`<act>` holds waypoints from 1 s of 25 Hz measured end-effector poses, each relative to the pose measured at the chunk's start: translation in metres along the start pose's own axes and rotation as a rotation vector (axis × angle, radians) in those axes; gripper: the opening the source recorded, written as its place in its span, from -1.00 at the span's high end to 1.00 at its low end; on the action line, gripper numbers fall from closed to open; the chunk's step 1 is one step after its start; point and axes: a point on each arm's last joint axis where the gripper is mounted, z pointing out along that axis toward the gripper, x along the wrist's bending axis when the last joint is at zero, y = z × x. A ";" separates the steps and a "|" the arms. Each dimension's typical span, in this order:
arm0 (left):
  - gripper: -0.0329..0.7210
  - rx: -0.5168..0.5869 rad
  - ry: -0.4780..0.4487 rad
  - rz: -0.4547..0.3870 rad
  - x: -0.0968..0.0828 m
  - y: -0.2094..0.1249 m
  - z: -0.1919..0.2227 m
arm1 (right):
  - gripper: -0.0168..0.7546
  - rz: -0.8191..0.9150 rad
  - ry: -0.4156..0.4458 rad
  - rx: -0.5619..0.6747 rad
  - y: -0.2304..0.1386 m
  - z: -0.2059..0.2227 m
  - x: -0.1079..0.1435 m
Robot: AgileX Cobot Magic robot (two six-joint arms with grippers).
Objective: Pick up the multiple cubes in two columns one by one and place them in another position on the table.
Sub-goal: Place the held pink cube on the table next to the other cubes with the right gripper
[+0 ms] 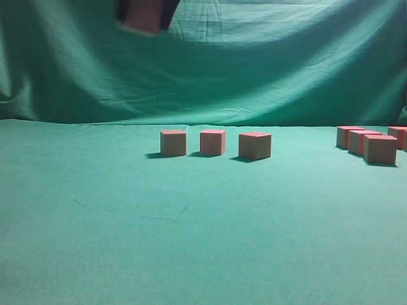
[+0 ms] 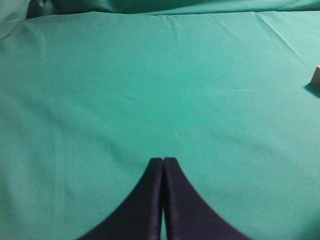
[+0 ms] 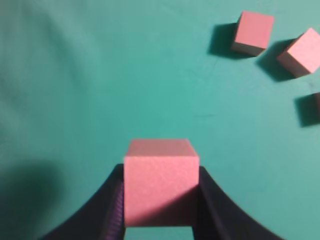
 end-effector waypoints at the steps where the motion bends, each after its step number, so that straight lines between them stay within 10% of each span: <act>1: 0.91 0.000 0.000 0.000 0.000 0.000 0.000 | 0.29 0.027 -0.005 0.004 0.004 0.007 0.002; 25: 0.91 0.000 0.000 0.000 0.000 0.000 0.000 | 0.29 0.322 -0.241 0.032 0.037 0.130 0.000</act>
